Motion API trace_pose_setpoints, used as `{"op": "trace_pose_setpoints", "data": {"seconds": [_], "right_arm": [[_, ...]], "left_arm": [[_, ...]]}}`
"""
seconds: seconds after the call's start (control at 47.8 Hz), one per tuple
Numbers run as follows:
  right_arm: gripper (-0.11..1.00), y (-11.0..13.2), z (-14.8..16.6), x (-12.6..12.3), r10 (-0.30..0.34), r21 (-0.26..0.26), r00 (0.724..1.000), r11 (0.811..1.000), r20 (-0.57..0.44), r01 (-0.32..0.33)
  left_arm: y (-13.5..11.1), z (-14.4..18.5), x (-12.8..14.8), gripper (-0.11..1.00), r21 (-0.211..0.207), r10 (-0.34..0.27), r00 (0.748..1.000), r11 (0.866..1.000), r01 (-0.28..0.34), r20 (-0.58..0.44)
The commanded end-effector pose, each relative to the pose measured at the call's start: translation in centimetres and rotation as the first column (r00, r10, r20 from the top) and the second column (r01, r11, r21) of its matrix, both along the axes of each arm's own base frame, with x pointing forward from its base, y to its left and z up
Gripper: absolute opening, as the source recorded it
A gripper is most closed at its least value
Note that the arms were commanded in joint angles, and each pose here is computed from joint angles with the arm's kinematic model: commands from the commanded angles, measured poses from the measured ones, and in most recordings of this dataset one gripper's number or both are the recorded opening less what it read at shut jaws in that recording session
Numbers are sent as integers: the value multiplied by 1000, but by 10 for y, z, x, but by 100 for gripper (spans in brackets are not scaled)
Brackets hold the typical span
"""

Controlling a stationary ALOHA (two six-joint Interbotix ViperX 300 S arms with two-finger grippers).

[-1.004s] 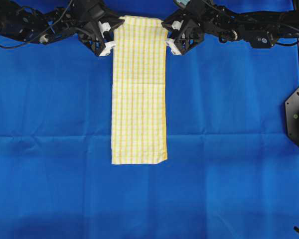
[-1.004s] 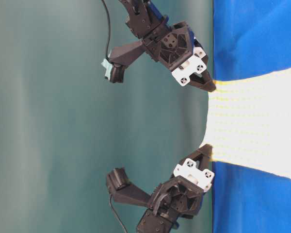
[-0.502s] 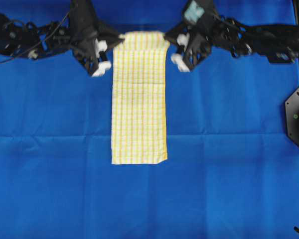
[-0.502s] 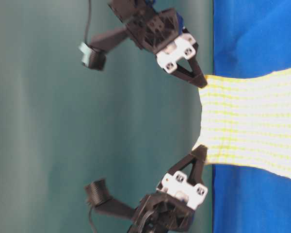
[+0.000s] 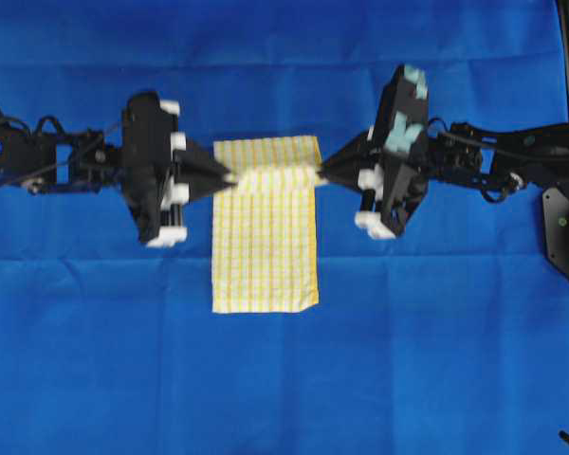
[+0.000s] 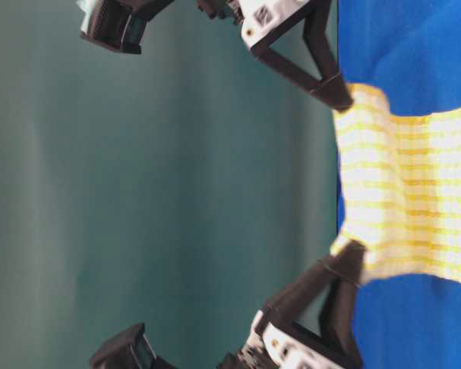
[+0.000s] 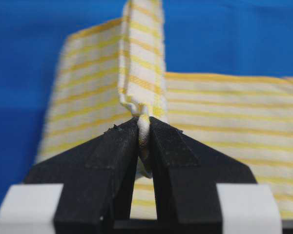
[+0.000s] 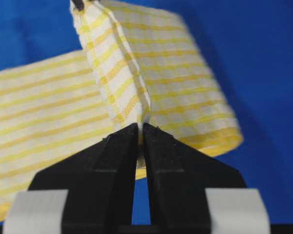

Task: Fold the yellow towel.
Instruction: 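Fold the top end down toward the bottom end with both grippers, then release the towel and pull both grippers outward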

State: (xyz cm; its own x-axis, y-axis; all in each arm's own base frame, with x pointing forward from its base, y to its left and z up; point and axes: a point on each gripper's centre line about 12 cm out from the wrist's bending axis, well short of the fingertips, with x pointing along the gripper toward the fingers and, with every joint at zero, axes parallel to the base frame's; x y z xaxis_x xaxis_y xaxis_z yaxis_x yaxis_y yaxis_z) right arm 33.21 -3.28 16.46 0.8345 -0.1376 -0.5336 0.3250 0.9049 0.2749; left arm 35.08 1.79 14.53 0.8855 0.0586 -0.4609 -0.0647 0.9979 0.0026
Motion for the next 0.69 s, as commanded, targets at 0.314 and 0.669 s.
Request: {"op": "trace_pose_setpoints", "data": {"seconds": [0.314, 0.669], "right_arm": [[4, 57, -1, 8, 137, 33, 991, 990, 7, -137], [4, 72, -25, 23, 169, 43, 984, 985, -58, -167]], "left_arm": [[-65, 5, -5, 5, -5, -181, 983, 983, 182, 17], [-80, -21, 1, 5, -16, -215, 976, 977, 214, -41]]}}
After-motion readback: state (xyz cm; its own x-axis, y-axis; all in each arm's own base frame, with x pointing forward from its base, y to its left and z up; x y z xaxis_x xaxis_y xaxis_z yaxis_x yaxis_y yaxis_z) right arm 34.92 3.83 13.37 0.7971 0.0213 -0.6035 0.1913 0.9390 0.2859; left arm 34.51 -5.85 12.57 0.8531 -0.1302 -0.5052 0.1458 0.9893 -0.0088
